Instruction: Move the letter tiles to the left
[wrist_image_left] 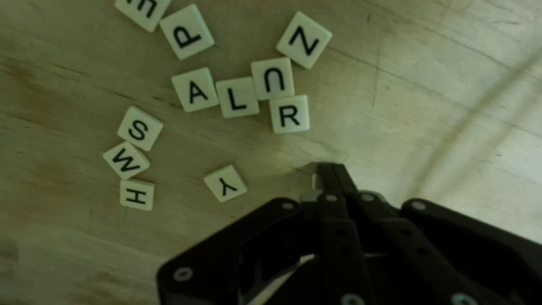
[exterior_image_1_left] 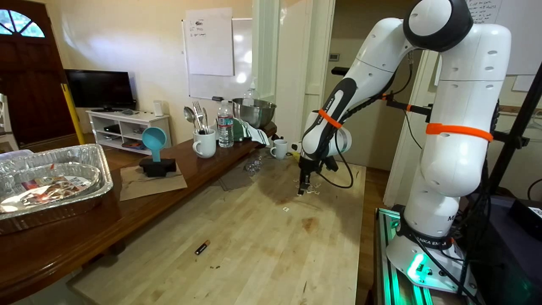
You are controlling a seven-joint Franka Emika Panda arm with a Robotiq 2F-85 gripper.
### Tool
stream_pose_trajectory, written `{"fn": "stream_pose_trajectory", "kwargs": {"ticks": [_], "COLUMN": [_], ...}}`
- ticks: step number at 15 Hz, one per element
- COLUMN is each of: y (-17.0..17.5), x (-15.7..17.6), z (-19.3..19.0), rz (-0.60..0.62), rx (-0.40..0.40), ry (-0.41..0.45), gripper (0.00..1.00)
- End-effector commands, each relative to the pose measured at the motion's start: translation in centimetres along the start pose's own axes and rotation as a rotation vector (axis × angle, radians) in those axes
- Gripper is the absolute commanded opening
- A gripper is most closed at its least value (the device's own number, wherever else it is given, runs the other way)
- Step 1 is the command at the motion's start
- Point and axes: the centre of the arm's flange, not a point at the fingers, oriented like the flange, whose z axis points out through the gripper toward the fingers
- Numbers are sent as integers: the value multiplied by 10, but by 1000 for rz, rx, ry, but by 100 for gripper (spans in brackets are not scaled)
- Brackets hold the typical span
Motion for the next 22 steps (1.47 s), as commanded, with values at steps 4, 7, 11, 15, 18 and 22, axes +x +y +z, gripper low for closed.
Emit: {"fn": "stream_pose_trajectory", "kwargs": {"ticks": [4,7,11,15,18,22], "y": [-22,-33,-44,-55,-63,-72], "x": [13,21,30,38,45,51], "z": [27,28,31,33,34,36], "rz": [-89,-113,-146,-170,-192,-219], "rx": [26,35,40,44,49,53], "ry": [-22,-21,-24,-23,-21,-19], "gripper": [0,0,0,0,0,0]}}
